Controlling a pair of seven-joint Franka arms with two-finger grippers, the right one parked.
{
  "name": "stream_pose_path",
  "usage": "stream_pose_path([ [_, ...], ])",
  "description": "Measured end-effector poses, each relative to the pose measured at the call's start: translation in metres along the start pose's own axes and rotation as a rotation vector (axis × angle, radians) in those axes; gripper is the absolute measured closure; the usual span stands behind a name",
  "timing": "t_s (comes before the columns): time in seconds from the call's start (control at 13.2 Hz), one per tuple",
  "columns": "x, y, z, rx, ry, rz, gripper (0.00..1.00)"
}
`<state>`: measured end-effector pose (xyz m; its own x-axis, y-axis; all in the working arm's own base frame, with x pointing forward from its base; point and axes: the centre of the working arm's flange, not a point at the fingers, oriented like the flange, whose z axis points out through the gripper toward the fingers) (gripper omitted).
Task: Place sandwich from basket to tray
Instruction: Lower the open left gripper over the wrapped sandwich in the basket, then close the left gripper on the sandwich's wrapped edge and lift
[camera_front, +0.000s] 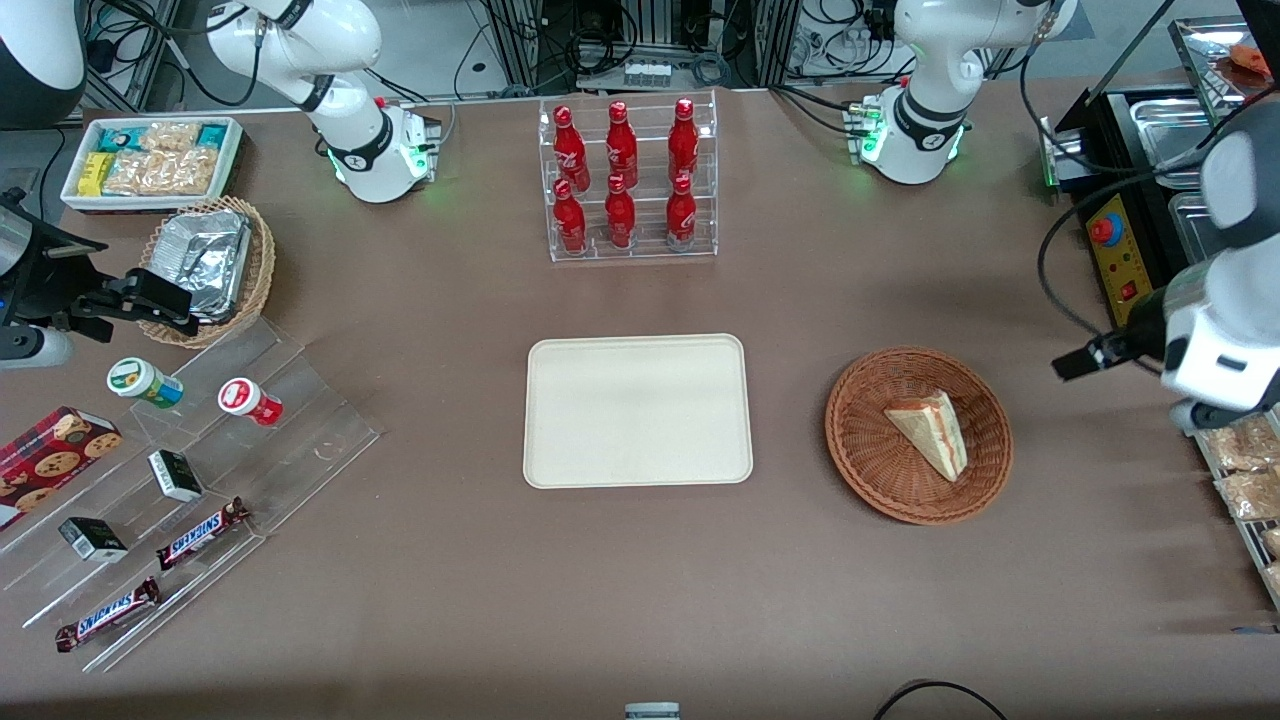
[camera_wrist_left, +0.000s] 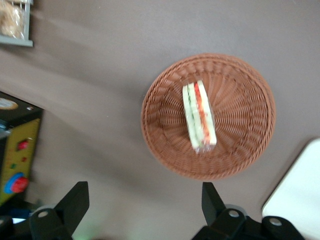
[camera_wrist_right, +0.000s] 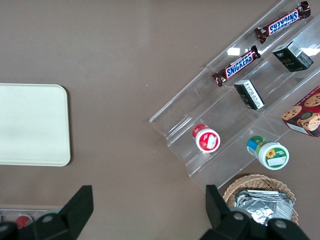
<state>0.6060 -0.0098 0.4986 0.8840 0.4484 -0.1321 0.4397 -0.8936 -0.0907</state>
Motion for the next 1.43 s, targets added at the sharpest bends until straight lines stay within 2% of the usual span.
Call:
stream_pose_path([
  [0.15, 0.007, 0.013, 0.029, -0.041, 0.0, -0.137, 0.0],
  [0.38, 0.007, 0.035, 0.079, -0.086, 0.046, -0.313, 0.0],
  [0.53, -0.003, 0.051, 0.119, -0.106, 0.067, -0.381, 0.0],
  [0.75, -0.019, 0.061, 0.169, -0.107, 0.067, -0.436, 0.0],
  [1.06, -0.031, 0.061, 0.201, -0.081, 0.048, -0.433, 0.0],
  [1.43, -0.037, 0.056, 0.227, -0.094, 0.064, -0.434, 0.0],
])
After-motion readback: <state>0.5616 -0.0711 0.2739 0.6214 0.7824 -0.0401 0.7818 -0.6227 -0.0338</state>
